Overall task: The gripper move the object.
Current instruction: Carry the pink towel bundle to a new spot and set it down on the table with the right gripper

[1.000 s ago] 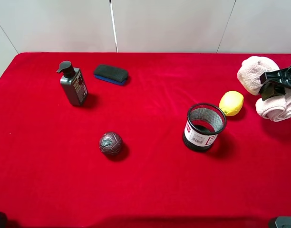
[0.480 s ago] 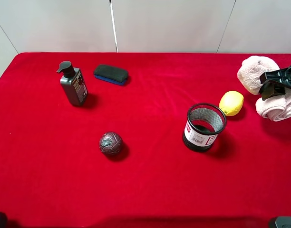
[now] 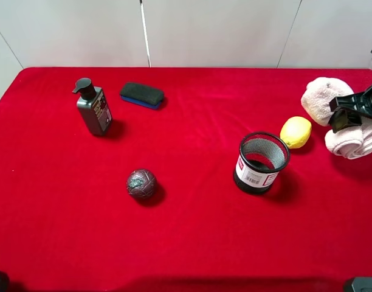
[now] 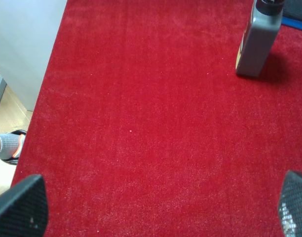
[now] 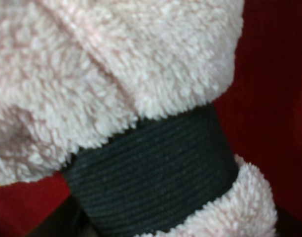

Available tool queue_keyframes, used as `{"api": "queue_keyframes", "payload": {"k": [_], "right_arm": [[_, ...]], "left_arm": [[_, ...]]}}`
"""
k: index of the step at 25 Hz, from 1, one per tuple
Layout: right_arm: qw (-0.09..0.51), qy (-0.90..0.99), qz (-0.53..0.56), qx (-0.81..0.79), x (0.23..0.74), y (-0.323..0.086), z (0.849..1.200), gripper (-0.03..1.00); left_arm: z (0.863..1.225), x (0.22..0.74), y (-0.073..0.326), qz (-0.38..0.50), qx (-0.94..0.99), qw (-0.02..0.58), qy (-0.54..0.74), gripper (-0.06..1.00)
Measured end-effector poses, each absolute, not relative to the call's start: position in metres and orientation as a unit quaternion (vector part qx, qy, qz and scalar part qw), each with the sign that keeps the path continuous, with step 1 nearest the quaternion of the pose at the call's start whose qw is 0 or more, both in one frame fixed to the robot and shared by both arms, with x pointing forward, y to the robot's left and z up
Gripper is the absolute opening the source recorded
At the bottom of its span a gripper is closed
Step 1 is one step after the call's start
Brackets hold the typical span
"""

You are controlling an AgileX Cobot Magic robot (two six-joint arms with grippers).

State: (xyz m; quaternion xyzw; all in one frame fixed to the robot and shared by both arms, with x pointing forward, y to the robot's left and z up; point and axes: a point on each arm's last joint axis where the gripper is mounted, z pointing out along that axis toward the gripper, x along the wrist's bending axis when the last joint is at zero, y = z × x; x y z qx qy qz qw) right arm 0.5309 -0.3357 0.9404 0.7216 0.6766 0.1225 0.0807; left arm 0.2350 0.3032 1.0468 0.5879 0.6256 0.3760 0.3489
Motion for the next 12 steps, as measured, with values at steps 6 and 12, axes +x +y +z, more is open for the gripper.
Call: {"api": "queue_keyframes", "payload": {"k": [6,12], "right_arm": [[0.082,0.677,0.122,0.721,0.533,-0.336,0.936,0.39],[0.07,0.679,0.113,0.722,0.534,-0.336,0.927,0.39]], "left_arm": [[1.047,0.235,0.303,0.376,0.588,0.349,0.626,0.92],[1.047,0.235,0.303,0.376,0.588,0.349,0.626,0.92]]}}
